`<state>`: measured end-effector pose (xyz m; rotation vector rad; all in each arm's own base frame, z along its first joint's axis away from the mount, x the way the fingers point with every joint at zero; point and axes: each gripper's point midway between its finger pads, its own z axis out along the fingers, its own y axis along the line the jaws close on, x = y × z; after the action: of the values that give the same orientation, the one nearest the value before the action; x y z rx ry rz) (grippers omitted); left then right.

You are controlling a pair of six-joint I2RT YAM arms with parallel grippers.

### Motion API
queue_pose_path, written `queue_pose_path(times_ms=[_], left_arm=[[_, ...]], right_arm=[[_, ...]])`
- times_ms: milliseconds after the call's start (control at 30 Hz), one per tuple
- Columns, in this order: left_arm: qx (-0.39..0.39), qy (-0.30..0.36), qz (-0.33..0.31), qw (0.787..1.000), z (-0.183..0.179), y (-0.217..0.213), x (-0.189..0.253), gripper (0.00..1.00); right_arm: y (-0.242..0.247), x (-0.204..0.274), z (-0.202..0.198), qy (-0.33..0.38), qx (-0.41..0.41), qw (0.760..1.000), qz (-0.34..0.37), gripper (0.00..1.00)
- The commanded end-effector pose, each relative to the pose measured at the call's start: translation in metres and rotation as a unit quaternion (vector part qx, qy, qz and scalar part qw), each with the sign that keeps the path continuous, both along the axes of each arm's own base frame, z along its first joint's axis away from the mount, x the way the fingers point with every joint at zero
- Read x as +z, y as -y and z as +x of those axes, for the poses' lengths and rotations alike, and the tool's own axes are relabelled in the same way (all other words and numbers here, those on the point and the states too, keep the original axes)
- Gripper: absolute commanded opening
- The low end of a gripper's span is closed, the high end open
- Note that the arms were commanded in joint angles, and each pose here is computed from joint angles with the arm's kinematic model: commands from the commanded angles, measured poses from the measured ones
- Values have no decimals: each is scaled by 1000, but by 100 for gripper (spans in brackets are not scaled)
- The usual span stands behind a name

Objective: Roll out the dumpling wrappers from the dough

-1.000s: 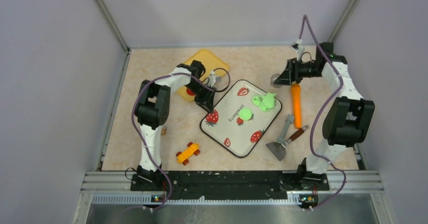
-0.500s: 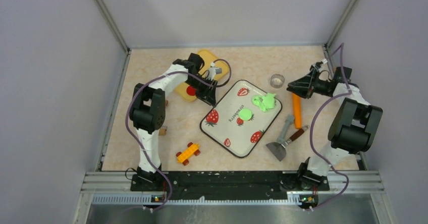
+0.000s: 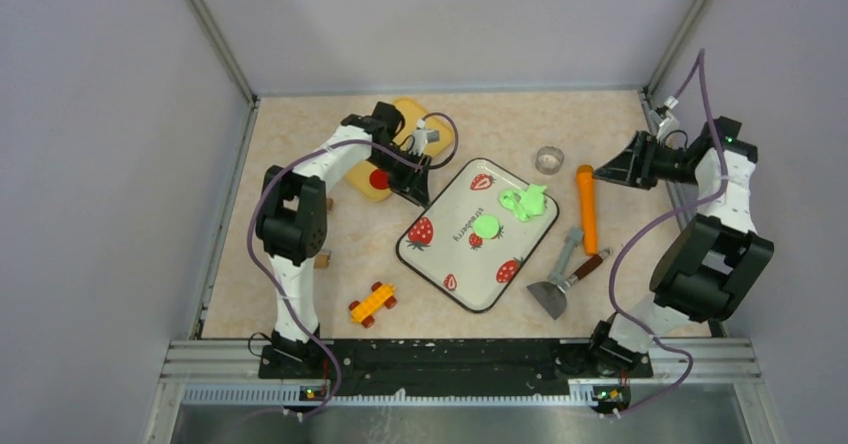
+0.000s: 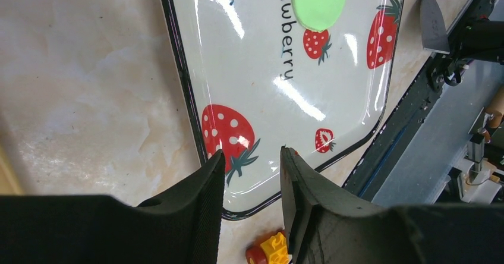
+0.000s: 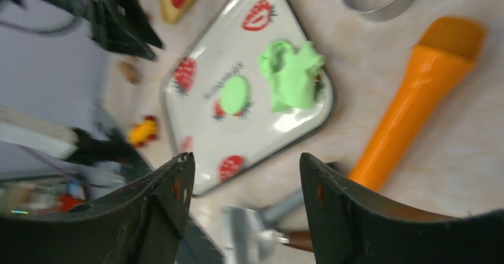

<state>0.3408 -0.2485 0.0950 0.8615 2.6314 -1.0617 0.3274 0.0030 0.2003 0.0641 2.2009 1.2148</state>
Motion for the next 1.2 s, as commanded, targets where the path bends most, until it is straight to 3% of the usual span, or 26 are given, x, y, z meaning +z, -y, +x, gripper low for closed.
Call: queue_pose_path(times_ms=[0,133,267,333,400,567,667,1033,1167], left_arm=[[2,67,-31,997,9,3,45,42],[6,99,-38,994,13,2,56,43],[12,98,-50,994,12,5,61,43],[14,97,-51,994,10,5,63,43],[14,103,-49,993,9,4,65,43],[17,103,-49,993,1,1,75,43],[13,109,-49,993,-5,-1,78,44],[12,123,-36,992,-5,-6,79,44],[12,125,-38,991,-2,-5,82,44]], right_arm=[[31,1,-51,141,194,929,-283,64],[49,-33,-93,192,373,813,-404,58],[49,-72,-127,212,524,685,-460,50],[42,-85,-130,245,556,638,-474,49],[29,-96,-131,273,577,607,-474,47],[0,-128,-129,292,613,573,-459,42],[-11,-139,-129,296,623,570,-446,42],[8,-187,-138,249,686,517,-448,40],[9,-191,-146,242,693,517,-440,29]])
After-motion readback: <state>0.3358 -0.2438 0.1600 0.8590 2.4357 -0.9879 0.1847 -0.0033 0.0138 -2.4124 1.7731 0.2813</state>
